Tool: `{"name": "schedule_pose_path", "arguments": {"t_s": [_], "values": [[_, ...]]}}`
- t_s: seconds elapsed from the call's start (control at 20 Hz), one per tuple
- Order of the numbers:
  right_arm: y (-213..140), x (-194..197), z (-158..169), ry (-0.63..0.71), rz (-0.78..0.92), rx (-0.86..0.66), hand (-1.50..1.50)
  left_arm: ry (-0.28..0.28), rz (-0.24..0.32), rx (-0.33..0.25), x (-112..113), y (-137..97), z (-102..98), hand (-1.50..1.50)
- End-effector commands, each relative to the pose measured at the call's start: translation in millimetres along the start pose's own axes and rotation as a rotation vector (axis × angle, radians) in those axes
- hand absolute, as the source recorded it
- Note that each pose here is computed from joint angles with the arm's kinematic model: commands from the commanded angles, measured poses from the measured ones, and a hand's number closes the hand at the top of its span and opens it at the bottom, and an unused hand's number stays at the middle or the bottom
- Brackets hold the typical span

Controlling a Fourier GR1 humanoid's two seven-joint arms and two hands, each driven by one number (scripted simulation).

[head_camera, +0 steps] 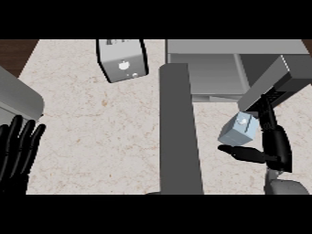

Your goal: Pick up the milk, place it into the microwave and close the microwave

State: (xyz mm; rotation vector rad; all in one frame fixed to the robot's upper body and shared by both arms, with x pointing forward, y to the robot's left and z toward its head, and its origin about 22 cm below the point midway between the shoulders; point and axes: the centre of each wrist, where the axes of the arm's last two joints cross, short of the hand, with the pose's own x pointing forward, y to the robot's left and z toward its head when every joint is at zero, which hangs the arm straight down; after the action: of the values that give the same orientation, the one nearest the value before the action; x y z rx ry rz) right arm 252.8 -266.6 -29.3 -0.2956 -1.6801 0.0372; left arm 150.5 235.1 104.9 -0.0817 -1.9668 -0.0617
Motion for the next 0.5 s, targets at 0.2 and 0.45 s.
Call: {"name": "schedule_pose_path", "arguments": {"t_s": [0.2, 0.45], "values": [[-12.1, -54.9, 19.9, 0.020, -0.066, -0.003, -1.50, 0.010, 0.000, 0.006, 5.5, -14.2, 9.0, -1.50], [-8.5, -76.1, -8.8, 0.008, -0.069, -0.006, -1.50, 0.008, -0.010, 0.020, -4.1, -11.9, 1.5, -1.50]]}}
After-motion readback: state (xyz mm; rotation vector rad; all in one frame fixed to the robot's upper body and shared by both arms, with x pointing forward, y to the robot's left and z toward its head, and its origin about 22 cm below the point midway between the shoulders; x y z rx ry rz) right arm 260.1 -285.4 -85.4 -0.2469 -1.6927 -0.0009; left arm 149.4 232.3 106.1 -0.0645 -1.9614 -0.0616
